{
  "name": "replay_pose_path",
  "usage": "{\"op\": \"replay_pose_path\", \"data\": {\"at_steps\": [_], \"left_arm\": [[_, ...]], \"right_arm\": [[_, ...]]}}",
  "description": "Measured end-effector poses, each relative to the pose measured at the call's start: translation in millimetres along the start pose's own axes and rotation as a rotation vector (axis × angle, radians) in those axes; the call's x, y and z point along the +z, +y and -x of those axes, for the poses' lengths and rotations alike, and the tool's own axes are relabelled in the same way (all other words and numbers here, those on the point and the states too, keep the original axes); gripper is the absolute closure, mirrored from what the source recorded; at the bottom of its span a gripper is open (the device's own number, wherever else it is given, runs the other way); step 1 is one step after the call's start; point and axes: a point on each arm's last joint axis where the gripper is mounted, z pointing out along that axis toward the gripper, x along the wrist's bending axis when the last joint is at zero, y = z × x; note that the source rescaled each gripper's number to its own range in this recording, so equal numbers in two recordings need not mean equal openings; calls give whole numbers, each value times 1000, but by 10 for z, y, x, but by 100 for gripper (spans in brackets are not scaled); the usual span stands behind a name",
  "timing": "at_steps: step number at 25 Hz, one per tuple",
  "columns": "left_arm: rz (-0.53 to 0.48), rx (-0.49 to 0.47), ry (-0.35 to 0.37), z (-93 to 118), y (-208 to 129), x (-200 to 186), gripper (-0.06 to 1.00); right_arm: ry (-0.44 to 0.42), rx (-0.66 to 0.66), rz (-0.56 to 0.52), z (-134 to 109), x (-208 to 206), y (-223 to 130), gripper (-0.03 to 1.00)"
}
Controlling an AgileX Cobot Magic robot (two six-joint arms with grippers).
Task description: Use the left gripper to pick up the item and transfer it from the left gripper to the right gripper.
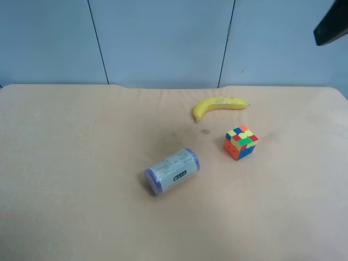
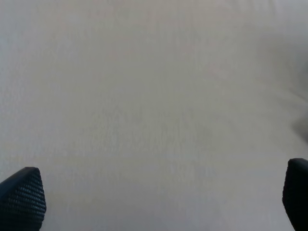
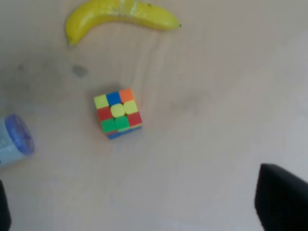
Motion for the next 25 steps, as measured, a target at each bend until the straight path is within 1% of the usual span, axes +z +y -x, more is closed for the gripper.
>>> {"op": "replay_pose_path", "data": {"at_steps": [3, 8, 11, 15, 18, 21, 25], "left_arm": [[0, 0, 0, 0, 0, 0, -6], [0, 0, 0, 0, 0, 0, -6], [0, 0, 0, 0, 0, 0, -6], [0, 0, 0, 0, 0, 0, -6], [0, 0, 0, 0, 0, 0, -6], [0, 0, 0, 0, 0, 0, -6], [0, 0, 0, 0, 0, 0, -6]], "right_arm": [[0, 1, 11, 17, -100, -316, -3], [-1, -11, -21, 35, -64, -923, -3], [2, -13, 8, 42, -34, -1240, -3], [17, -23, 88, 36, 42, -1587, -3], [58, -23, 161, 5, 75, -1809, -3], [104, -42, 234, -31, 66, -1979, -3], [126, -63, 323, -44, -8, -2139, -3]]}}
